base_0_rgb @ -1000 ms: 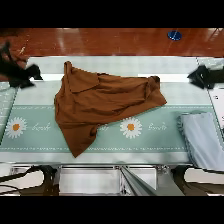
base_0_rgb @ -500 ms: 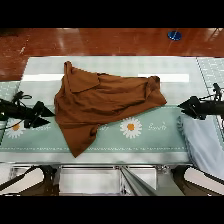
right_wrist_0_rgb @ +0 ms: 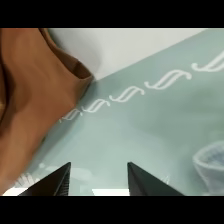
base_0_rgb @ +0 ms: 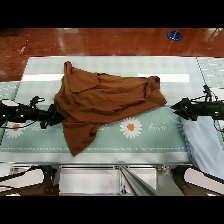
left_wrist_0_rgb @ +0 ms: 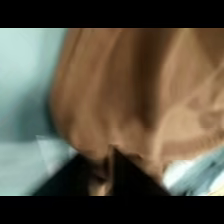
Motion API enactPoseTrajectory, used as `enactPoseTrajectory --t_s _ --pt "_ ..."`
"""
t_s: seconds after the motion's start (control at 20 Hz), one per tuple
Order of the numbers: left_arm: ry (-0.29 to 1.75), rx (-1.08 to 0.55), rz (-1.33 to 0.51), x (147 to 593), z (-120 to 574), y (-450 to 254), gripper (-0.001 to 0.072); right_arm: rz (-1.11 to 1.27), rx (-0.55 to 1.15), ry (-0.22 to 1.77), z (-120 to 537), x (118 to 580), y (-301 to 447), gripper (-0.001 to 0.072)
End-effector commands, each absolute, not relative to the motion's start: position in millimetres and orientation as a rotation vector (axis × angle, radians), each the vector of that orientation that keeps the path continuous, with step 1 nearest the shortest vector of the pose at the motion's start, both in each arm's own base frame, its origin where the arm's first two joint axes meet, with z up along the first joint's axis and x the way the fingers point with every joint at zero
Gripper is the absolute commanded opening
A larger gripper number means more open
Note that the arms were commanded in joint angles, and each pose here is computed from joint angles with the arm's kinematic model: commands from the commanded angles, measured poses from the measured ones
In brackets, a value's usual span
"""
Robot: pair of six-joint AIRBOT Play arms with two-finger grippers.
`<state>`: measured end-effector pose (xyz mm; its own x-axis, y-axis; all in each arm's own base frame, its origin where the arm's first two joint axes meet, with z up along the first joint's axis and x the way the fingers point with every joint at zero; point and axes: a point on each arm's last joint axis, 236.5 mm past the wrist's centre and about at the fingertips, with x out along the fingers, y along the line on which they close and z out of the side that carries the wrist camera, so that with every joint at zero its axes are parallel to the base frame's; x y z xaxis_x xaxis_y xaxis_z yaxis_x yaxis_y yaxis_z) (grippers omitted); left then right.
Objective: Fold the shirts.
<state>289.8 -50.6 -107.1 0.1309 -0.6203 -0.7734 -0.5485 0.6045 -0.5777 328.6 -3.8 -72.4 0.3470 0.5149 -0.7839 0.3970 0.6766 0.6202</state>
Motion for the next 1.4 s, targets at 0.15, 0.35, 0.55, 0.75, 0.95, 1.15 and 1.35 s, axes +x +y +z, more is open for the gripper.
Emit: enactPoseTrajectory --t_s 0.15,0.35,0.55,0.75,0.95,1.15,1.35 --pt "1.459 -0.983 -0.185 319 -92 -63 0.0020 0.054 1.011 1.199 -86 361 12 0.0412" --pt "1.451 -0.976 -0.194 324 -88 -62 0.0020 0.080 1.016 1.239 -104 380 30 0.0412" --pt "1.457 -0.966 -0.205 323 -87 -67 0.0020 0.126 1.001 1.269 -110 417 59 0.0396" --pt "1.398 -0.943 -0.208 346 -71 -61 0.0020 0.261 0.910 1.270 -89 439 82 0.0021" --pt "1.183 -0.802 -0.352 409 36 -52 0.0020 0.382 0.700 1.104 28 475 72 0.0020" --pt "0.735 -0.657 -0.489 447 238 -57 0.0020 0.380 0.407 0.740 224 481 50 0.0020" --pt "0.443 -0.357 -0.418 395 388 -48 0.0019 0.327 0.177 0.457 375 404 44 0.0020"
